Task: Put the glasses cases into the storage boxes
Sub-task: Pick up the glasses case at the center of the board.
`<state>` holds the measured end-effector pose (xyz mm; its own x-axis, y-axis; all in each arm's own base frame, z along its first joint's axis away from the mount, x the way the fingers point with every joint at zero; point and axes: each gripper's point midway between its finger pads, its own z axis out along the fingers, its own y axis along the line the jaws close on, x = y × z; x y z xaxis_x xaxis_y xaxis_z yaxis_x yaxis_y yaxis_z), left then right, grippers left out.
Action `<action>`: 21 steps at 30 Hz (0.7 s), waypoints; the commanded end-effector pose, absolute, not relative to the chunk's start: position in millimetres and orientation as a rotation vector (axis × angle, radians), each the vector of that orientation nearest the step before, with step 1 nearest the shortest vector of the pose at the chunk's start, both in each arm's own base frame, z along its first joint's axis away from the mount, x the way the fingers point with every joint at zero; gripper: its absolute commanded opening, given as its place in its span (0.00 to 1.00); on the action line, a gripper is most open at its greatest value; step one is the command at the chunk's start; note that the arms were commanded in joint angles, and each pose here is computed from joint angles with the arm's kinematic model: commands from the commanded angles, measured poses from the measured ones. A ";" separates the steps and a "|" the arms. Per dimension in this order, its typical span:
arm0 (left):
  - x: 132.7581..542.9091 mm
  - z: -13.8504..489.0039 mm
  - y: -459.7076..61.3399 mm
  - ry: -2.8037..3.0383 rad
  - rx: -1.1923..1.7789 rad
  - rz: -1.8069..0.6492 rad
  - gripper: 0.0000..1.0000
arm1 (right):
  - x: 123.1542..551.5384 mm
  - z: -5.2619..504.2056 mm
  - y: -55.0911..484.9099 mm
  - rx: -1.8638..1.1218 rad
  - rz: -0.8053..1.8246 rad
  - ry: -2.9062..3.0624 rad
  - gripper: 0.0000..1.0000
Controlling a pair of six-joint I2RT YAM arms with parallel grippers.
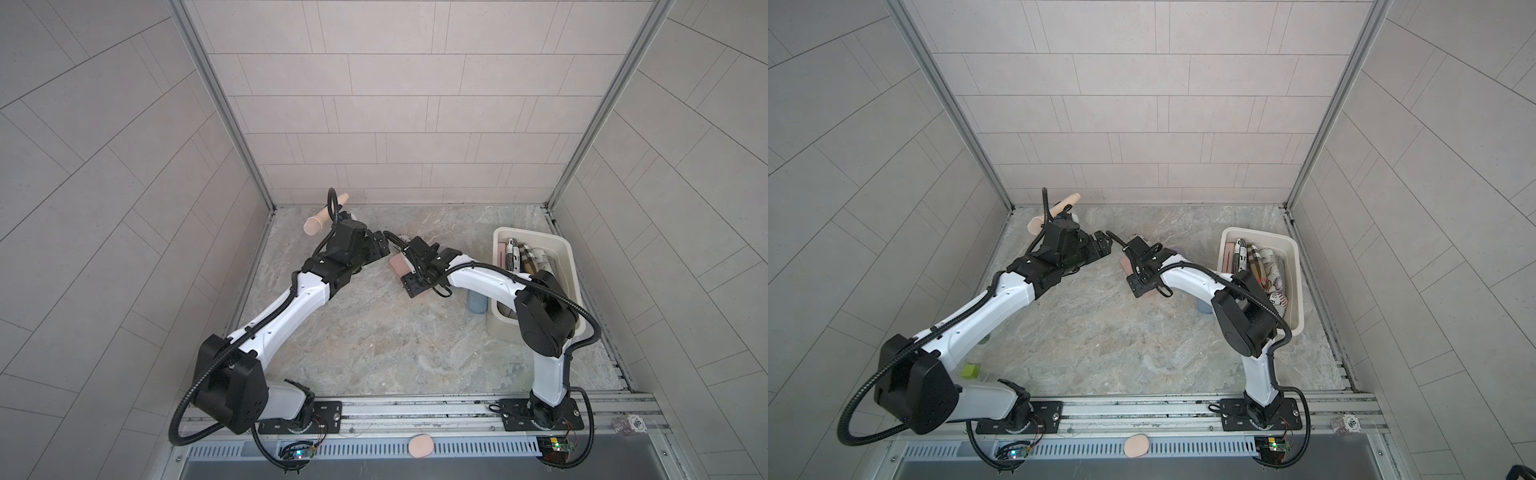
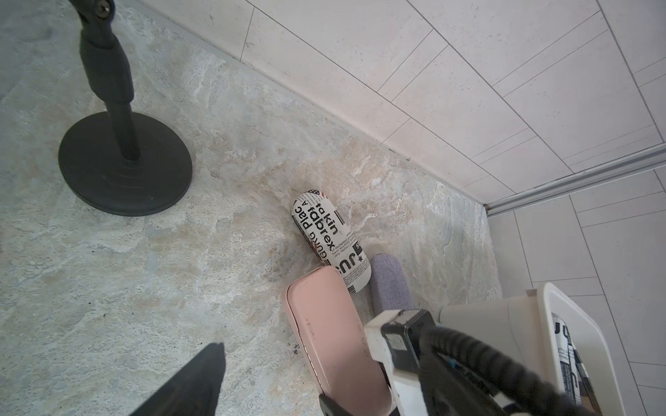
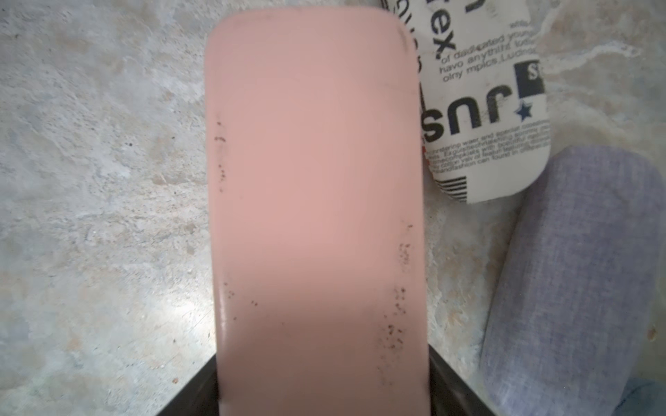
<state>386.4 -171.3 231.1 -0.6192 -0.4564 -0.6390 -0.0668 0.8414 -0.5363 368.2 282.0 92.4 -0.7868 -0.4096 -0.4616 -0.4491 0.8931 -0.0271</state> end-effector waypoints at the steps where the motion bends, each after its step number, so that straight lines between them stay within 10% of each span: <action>1: 386.4 247.6 -166.0 2.122 -0.384 -0.617 0.90 | 367.6 136.0 271.7 -0.510 0.129 2.530 0.57; 21: 379.8 271.8 -214.5 2.013 -0.213 -0.945 0.89 | 349.3 268.9 170.5 -0.279 0.058 2.370 0.57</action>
